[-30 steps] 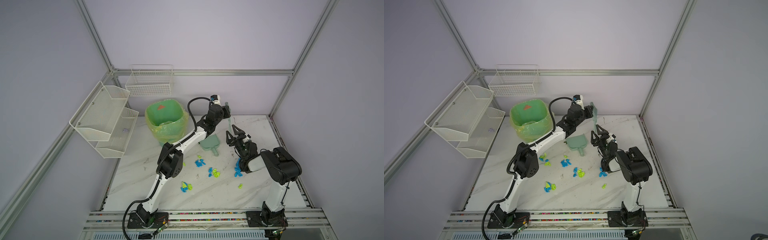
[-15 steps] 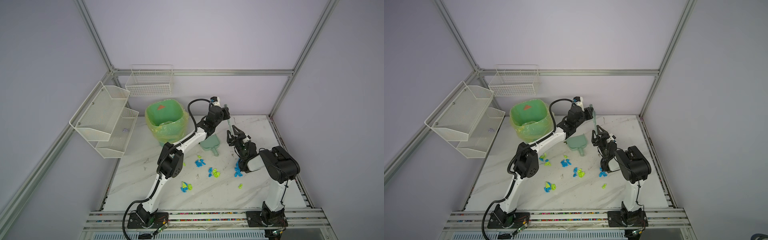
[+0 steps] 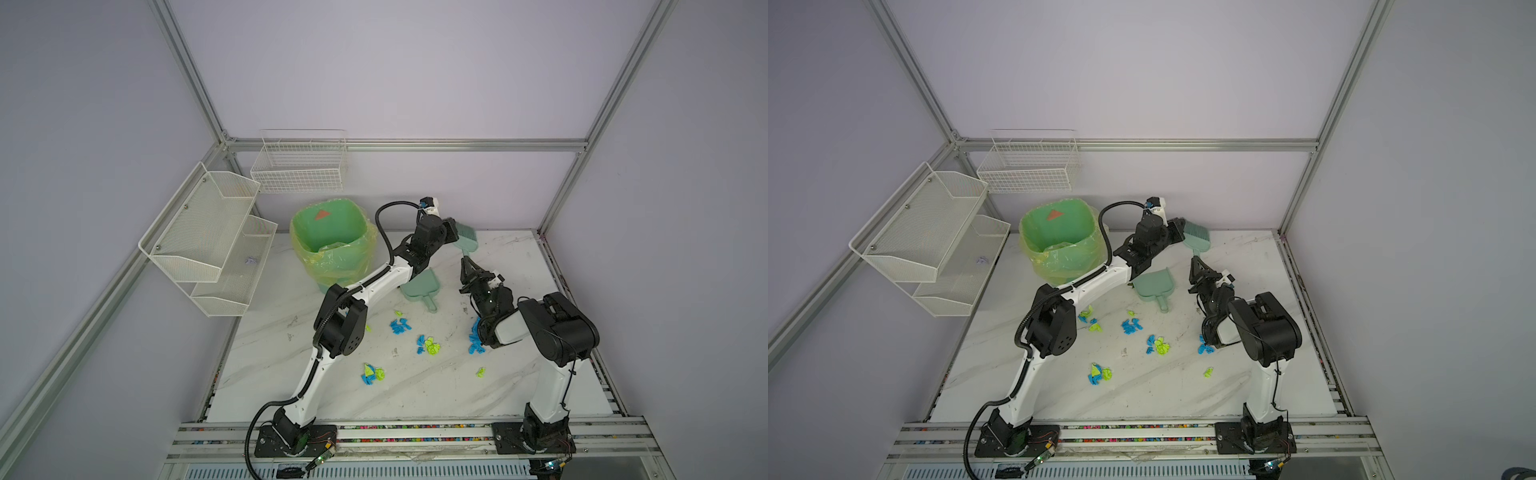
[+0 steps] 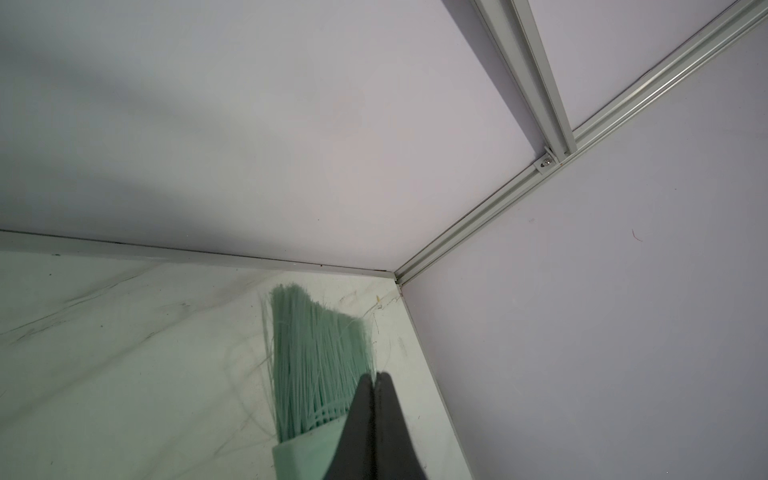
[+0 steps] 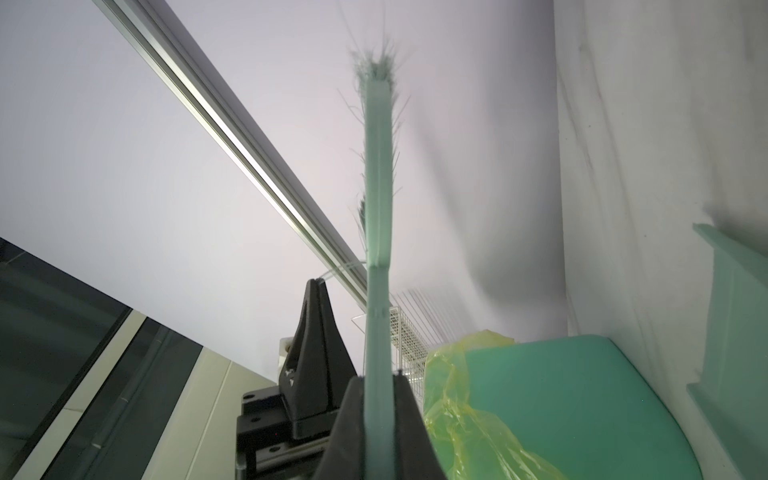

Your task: Sweep away the paper scraps from the table

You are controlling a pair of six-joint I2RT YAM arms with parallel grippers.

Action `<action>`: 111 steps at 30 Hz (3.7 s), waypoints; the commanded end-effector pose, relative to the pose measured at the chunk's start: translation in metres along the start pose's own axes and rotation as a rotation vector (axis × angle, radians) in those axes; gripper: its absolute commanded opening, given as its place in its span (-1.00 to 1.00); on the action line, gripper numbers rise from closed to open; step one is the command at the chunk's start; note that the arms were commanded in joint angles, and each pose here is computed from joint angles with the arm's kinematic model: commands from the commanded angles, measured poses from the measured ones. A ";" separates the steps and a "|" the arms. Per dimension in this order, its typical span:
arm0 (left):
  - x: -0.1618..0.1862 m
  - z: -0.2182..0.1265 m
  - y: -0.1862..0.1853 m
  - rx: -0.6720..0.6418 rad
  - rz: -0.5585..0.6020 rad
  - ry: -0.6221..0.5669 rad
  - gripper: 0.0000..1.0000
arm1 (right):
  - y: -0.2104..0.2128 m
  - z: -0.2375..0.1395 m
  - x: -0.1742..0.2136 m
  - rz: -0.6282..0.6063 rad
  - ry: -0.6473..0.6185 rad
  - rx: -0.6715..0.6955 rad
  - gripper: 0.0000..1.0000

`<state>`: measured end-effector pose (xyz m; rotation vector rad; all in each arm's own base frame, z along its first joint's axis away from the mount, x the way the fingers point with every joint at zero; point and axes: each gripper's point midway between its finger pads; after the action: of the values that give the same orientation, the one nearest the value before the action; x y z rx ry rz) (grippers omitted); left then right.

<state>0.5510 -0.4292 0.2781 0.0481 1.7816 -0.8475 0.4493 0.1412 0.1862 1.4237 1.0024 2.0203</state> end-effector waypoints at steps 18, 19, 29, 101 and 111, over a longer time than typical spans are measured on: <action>-0.028 -0.059 0.022 0.043 -0.069 0.082 1.00 | 0.042 -0.026 0.062 -0.165 0.263 -0.145 -1.00; -0.024 -0.061 0.029 0.045 -0.098 0.098 1.00 | 0.042 -0.026 0.064 -0.194 0.272 -0.145 -1.00; 0.016 -0.057 0.019 0.251 -0.319 0.233 0.99 | 0.051 -0.019 0.081 -0.348 0.337 -0.188 -1.00; 0.024 -0.041 0.028 0.371 -0.550 0.145 -1.00 | 0.058 0.000 0.082 -0.356 0.456 -0.168 -0.17; 0.021 -0.043 0.027 0.365 -0.544 0.133 -1.00 | 0.055 0.002 0.085 -0.348 0.452 -0.172 -0.45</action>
<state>0.5218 -0.4002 0.2336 -0.1556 1.8249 -1.5978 0.4499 0.1746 0.2169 0.9064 1.3578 2.0070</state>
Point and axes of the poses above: each gripper's point midway between its finger pads, its own z axis out along the fingers, its own y axis along the line the jaws close on, x = y × z, and after that the axes turned 11 degrees about z, right-handed
